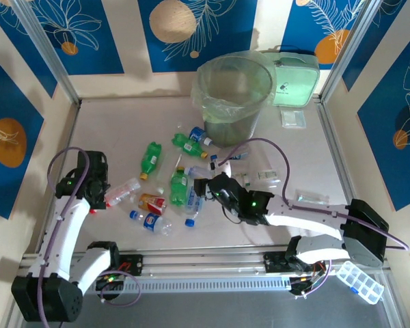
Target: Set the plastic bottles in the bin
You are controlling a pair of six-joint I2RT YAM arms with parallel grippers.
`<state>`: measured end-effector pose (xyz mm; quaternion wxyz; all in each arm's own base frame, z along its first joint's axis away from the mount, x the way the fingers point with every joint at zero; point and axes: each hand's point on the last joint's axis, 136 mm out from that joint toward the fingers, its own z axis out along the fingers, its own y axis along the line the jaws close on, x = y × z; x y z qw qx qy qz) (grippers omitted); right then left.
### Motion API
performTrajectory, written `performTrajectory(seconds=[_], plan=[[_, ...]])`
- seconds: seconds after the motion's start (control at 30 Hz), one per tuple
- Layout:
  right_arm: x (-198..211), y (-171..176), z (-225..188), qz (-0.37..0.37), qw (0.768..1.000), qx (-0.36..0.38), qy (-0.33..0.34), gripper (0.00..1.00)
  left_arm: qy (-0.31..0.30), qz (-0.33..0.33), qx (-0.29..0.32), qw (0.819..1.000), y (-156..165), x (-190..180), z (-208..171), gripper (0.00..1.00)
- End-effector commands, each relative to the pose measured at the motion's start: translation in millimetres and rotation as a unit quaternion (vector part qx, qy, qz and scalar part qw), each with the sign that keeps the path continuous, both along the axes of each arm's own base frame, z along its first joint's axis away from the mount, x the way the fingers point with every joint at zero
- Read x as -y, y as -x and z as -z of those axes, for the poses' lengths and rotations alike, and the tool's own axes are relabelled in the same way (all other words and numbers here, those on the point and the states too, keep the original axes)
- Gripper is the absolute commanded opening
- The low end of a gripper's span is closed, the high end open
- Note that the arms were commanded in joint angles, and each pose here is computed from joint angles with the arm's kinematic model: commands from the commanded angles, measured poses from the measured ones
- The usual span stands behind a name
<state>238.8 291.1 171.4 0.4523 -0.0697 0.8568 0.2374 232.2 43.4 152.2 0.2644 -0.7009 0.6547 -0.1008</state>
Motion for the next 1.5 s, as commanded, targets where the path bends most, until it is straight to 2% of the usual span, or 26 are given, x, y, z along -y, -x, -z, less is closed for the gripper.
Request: performTrajectory(seconds=[0.0,0.4,0.97,1.17,1.47], plan=[[2.6,-3.2,-13.3,0.005,1.0,0.022,-0.021,0.63,0.033,0.002,-0.008,0.999,0.1,1.6,11.0,0.99],[-1.7,-6.3,-7.9,0.002,1.0,0.017,-0.008,0.64,0.103,-0.008,-0.027,0.994,-9.6,15.4,54.3,0.99],[-13.8,-4.3,-4.0,-0.022,1.0,0.014,0.011,0.64,0.105,0.011,-0.071,0.992,-26.7,31.9,100.0,0.99],[-13.3,-5.9,-3.5,-0.019,1.0,0.016,0.015,0.64,0.094,0.021,-0.082,0.992,-32.5,33.0,114.0,0.93],[-13.0,-6.9,-3.8,-0.016,0.999,0.017,0.022,0.64,0.083,0.037,-0.081,0.992,-38.1,32.1,123.7,0.63]])
